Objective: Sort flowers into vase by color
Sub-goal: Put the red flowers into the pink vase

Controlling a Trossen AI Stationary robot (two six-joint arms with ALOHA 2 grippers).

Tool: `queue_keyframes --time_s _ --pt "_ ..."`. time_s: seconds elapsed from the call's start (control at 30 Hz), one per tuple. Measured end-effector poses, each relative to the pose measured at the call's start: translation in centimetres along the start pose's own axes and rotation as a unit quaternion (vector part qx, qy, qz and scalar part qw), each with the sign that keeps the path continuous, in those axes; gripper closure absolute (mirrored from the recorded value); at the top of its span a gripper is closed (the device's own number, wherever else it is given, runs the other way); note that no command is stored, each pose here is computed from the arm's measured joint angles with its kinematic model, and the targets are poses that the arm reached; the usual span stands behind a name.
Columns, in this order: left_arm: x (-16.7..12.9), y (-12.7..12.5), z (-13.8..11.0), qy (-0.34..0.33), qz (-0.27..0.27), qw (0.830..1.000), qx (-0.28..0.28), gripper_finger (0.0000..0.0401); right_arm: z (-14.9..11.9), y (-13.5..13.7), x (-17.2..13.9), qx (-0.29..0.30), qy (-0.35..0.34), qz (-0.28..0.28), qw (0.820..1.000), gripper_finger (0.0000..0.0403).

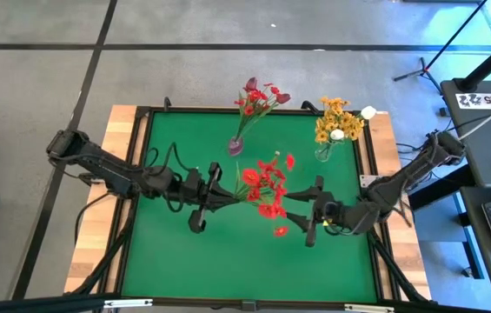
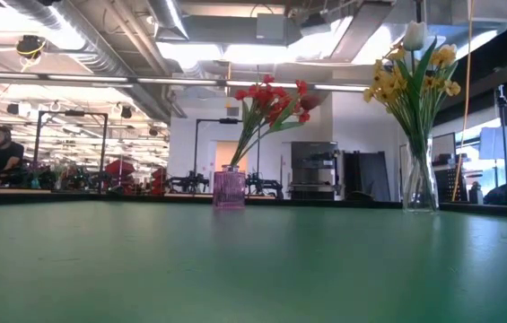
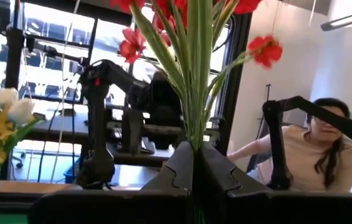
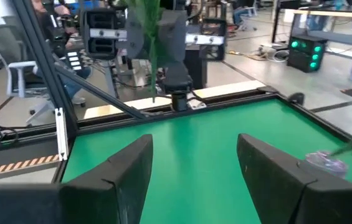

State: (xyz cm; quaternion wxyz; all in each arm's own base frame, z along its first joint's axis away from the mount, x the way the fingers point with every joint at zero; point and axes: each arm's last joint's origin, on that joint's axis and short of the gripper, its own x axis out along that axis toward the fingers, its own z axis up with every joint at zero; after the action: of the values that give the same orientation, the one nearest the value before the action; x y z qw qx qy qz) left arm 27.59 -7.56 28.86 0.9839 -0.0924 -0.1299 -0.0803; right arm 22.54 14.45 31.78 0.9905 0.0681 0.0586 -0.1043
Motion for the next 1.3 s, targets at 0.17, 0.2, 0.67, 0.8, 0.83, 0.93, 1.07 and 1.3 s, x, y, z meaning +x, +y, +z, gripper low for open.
queue_keyframes --time_s 0.17,0.2,0.67,0.8,0.83,0.93,1.07,1.3 --pt "0.0 0.2 0.1 -0.002 -0.013 1.000 0.003 0.0401 -0.5 0.0 2.4 -0.007 -0.007 0.011 1.000 0.0169" --pt "0.0 0.3 0.1 0.001 -0.018 1.000 0.001 0.0401 -0.6 -0.1 2.9 -0.009 -0.011 0.012 1.000 0.0169" --pt "0.1 0.5 -0.2 0.017 -0.024 1.000 -0.009 0.0401 0.7 -1.9 8.0 0.024 -0.131 0.098 0.986 0.0169" --pt "0.1 0.5 0.0 0.004 -0.023 1.000 -0.011 0.0401 0.6 -2.1 8.5 0.023 -0.135 0.109 0.985 0.0169" --pt "0.1 0.6 0.2 -0.003 -0.022 1.000 -0.011 0.0401 0.5 -2.1 8.6 0.023 -0.136 0.109 0.984 0.0169" --pt "0.1 1.2 0.6 -0.020 -0.013 1.000 -0.021 0.0401 0.6 -2.1 8.7 0.024 -0.144 0.114 0.983 0.0169" --pt "0.3 2.0 0.6 -0.029 0.000 0.999 -0.043 0.0401 0.9 -2.1 8.6 0.021 -0.158 0.121 0.980 0.0169" --pt "1.4 2.3 -1.0 -0.006 0.006 0.998 -0.055 0.0401 1.2 -2.1 8.5 0.019 -0.173 0.116 0.978 0.0169"
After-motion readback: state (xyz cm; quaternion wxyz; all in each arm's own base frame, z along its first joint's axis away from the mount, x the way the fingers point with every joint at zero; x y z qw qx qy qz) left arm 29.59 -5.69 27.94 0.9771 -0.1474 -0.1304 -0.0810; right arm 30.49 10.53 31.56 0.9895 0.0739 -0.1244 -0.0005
